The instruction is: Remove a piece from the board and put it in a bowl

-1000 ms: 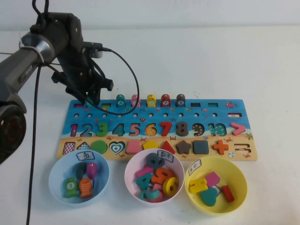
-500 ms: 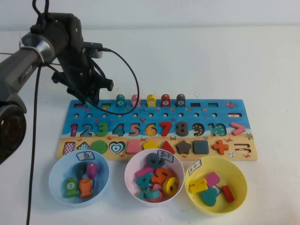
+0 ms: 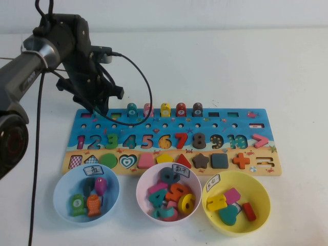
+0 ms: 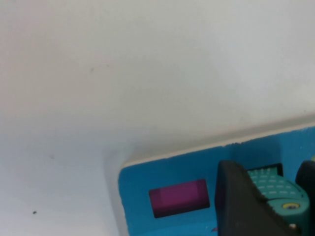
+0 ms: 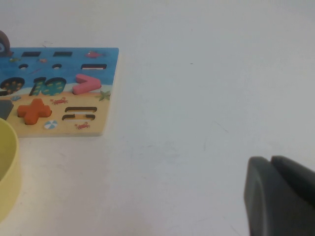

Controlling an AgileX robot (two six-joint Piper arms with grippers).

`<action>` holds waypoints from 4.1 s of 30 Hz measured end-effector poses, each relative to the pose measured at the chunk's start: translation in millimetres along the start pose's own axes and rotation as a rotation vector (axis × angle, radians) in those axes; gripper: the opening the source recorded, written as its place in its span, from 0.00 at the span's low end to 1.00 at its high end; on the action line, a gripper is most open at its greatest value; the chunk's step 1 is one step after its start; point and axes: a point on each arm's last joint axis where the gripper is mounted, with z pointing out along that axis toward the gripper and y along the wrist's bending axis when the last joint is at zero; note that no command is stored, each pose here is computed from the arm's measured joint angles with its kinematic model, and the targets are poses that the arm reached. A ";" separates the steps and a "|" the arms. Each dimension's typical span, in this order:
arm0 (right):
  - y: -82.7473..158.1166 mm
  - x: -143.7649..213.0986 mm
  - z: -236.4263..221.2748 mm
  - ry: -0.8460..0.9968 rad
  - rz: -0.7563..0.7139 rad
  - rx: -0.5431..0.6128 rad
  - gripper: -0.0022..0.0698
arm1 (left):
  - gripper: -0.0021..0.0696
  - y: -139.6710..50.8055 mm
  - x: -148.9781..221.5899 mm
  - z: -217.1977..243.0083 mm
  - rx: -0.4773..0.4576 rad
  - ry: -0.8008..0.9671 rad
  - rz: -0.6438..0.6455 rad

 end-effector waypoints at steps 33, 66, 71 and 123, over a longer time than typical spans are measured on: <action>0.0 0.0 0.0 0.000 0.000 0.000 0.01 | 0.31 0.0 -0.3 -6.0 0.000 -0.012 0.010; 0.0 0.0 0.0 0.000 0.000 0.000 0.01 | 0.31 -2.1 -0.5 -6.1 0.022 -0.014 0.042; 0.0 0.0 0.0 0.000 0.000 0.000 0.01 | 0.31 -2.1 -0.5 -6.1 0.022 -0.014 0.044; 51.4 -192.9 168.9 0.966 -0.159 -0.255 0.01 | 0.31 -2.1 -0.5 -6.1 0.022 -0.014 0.046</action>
